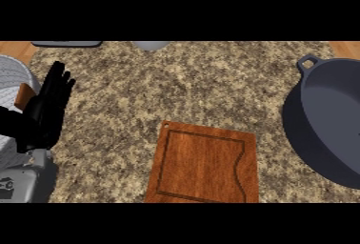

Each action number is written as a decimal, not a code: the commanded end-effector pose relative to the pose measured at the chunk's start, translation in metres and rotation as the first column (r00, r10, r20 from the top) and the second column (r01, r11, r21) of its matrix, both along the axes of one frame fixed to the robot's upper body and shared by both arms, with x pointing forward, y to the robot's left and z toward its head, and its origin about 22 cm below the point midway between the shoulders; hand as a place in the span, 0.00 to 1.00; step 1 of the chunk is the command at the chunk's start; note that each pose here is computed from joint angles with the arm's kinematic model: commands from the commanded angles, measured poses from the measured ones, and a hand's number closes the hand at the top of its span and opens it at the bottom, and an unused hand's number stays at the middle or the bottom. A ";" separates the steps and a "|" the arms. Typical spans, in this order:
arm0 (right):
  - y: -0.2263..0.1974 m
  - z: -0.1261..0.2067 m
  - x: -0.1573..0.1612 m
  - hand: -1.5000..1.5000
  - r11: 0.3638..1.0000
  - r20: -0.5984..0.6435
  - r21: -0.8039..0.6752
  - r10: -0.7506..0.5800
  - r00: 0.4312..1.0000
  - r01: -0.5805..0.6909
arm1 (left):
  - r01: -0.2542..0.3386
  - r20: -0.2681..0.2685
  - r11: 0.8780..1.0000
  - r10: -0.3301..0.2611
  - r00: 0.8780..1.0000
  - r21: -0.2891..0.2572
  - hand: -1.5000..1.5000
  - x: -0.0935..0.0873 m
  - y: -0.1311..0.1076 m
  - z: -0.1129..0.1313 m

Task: Pick the tomato from the cutting board and place it in the pot

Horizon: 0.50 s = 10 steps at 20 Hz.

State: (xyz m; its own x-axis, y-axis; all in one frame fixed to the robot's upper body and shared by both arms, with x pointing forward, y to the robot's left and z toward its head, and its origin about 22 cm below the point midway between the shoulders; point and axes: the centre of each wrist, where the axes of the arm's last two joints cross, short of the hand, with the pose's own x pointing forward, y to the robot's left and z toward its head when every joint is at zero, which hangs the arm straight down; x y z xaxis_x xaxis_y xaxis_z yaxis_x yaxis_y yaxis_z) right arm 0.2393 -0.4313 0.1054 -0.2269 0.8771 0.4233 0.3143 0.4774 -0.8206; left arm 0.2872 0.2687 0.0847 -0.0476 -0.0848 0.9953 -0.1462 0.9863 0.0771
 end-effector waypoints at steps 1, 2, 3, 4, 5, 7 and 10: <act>0.012 -0.042 0.039 1.00 0.998 -0.017 -0.065 0.016 1.000 -0.017 | 0.010 -0.014 1.000 -0.010 1.000 0.006 0.50 0.004 0.005 0.005; -0.004 -0.040 0.046 1.00 0.999 -0.048 -0.053 -0.009 0.999 0.006 | -0.007 -0.003 1.000 0.007 1.000 -0.005 0.50 -0.004 0.005 -0.005; 0.002 -0.039 0.057 1.00 0.998 -0.082 -0.069 -0.014 0.997 0.008 | 0.014 0.002 1.000 -0.014 1.000 0.001 0.50 -0.014 -0.013 0.001; -0.006 -0.060 0.051 1.00 1.000 -0.116 0.001 0.013 0.993 -0.013 | 0.002 -0.008 1.000 -0.002 1.000 -0.007 0.50 -0.003 0.010 0.012; -0.015 -0.049 0.061 1.00 0.998 -0.156 0.064 -0.006 0.988 0.016 | 0.004 0.000 1.000 -0.004 1.000 -0.002 0.50 -0.005 0.006 0.009; -0.007 -0.057 0.071 0.00 0.998 -0.228 0.058 -0.016 0.974 0.030 | -0.001 0.005 1.000 0.001 1.000 -0.002 0.50 0.002 0.013 0.009; -0.018 -0.082 0.063 0.00 0.987 -0.312 0.156 0.072 0.947 -0.024 | -0.001 0.024 1.000 0.001 1.000 0.013 0.50 -0.011 0.006 -0.002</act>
